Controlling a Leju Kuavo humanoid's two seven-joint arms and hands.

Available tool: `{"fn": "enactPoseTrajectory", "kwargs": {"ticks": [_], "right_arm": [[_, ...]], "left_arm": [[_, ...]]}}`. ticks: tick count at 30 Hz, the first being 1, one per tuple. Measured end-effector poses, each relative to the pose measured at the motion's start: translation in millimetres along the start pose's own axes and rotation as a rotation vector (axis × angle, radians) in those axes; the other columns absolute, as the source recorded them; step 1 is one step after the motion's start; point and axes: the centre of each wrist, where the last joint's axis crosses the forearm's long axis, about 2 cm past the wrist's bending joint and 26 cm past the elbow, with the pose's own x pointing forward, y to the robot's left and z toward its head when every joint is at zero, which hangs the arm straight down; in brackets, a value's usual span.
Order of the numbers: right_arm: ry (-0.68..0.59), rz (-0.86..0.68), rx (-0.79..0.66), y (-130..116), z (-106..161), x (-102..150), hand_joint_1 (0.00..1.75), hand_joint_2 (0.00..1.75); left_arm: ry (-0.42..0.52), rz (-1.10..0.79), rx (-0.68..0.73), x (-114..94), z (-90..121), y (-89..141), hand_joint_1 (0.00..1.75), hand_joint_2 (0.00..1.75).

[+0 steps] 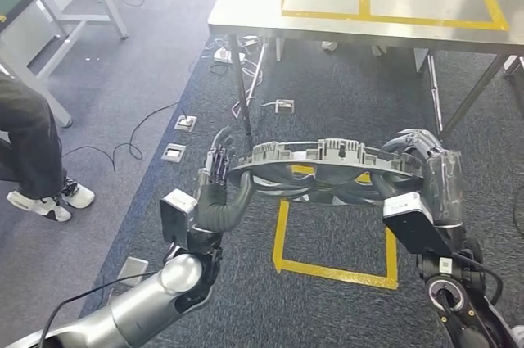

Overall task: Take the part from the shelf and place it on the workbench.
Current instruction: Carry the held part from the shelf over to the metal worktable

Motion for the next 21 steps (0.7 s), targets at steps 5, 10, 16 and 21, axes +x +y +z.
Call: {"fn": "enactPoseTrajectory", "kwargs": {"ticks": [5,10,16,21], "right_arm": [[-0.002,-0.002,0.001,0.2,0.2,-0.1,1.75,1.75],[-0.003,-0.003,0.001,0.0,-0.2,0.0,1.75,1.75],[-0.005,-0.005,0.000,-0.5,-1.2,0.0,1.75,1.75],[0.001,-0.017,0.008,0.1,-0.2,-0.3,1.75,1.75]], "left_arm": [[0.004,-0.003,-0.002,-0.7,1.5,1.0,0.00,1.75],[0.003,-0.006,-0.003,-0.7,1.3,1.9,0.00,1.75],[-0.001,-0.005,-0.004,-0.3,0.6,1.3,0.00,1.75],[0.001,-0.009,-0.008,-0.8,2.2,1.7,0.00,1.75]]}}
